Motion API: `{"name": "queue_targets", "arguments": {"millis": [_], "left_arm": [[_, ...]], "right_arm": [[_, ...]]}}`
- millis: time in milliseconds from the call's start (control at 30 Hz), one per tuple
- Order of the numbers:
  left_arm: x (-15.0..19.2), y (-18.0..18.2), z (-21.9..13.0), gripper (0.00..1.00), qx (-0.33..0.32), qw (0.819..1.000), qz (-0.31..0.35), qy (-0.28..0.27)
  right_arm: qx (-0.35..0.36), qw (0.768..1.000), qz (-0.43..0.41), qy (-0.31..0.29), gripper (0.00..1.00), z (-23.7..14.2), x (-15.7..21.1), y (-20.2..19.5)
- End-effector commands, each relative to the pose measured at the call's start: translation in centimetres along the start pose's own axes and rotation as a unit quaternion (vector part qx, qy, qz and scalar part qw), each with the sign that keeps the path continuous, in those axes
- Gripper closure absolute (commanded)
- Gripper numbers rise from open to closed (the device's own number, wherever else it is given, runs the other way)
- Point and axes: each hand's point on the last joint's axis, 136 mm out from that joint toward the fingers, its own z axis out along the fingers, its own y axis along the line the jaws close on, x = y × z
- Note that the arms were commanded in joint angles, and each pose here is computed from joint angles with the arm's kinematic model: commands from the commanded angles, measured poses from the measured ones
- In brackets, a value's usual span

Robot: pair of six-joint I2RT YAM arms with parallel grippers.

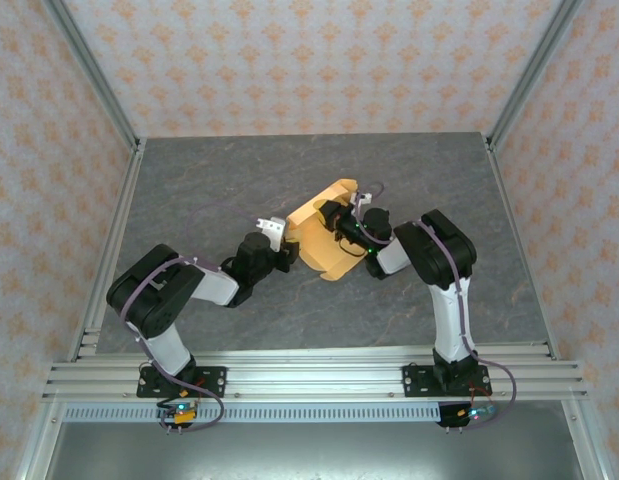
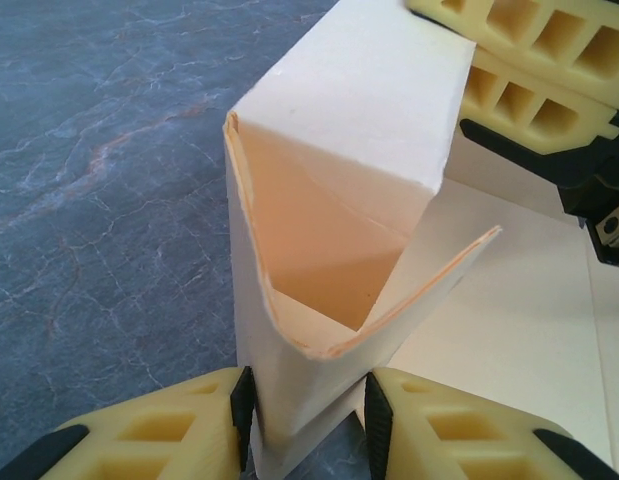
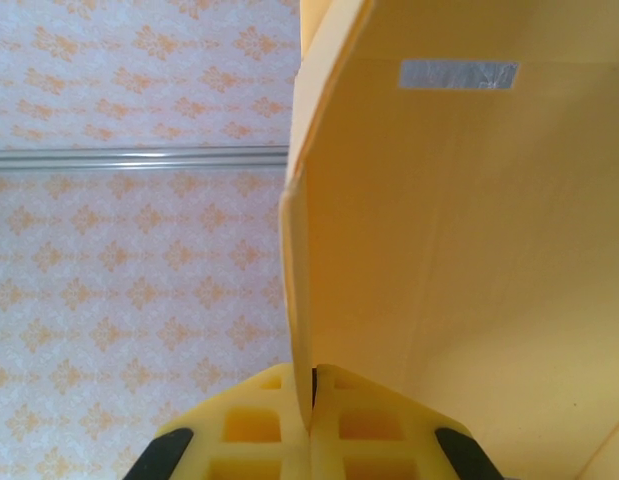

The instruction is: Fold the paper box

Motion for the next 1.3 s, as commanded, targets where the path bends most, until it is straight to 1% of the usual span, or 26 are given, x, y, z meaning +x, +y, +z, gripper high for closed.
{"name": "queue_targets", "arguments": {"millis": [0, 100, 200, 333, 533, 667, 800, 1000, 1267], "left_arm": [[-2.5, 0.1, -0.1, 0.63, -0.015, 0.999, -0.013, -0.045], [-3.2, 0.6, -0.3, 0.63, -0.034, 0.998, -0.005, -0.047], [-3.6, 0.4, -0.1, 0.64, -0.029, 0.998, -0.008, -0.05], [-3.2, 0.4, 0.6, 0.66, -0.029, 0.998, -0.026, -0.049], [-2.6, 1.1, 0.9, 0.67, -0.055, 0.996, -0.041, -0.057], [-2.6, 0.6, 1.3, 0.67, -0.064, 0.995, -0.046, -0.062], [-2.5, 0.5, 1.6, 0.69, -0.081, 0.993, -0.05, -0.07], [-3.1, 1.3, 1.5, 0.73, -0.114, 0.988, -0.063, -0.088], [-3.7, 0.9, 2.4, 0.78, -0.117, 0.987, -0.062, -0.096]], "right_arm": [[0.013, 1.0, 0.009, -0.007, 0.96, -0.1, 0.8, -1.2], [0.012, 1.0, 0.007, -0.002, 0.96, 0.2, 1.3, -1.1], [0.013, 1.0, 0.009, 0.001, 0.96, 0.3, 1.7, -1.2], [0.012, 1.0, 0.014, -0.002, 0.96, 0.4, 2.1, -1.2], [0.031, 0.998, 0.034, -0.052, 0.96, -0.9, 1.9, -2.1], [0.04, 0.994, 0.057, -0.079, 0.96, -1.5, 2.0, -2.6], [0.047, 0.991, 0.077, -0.103, 0.96, -1.8, 2.3, -3.0], [0.058, 0.987, 0.078, -0.127, 0.95, -1.9, 2.9, -2.8], [0.066, 0.985, 0.076, -0.14, 0.91, -2.0, 3.3, -2.5]]}}
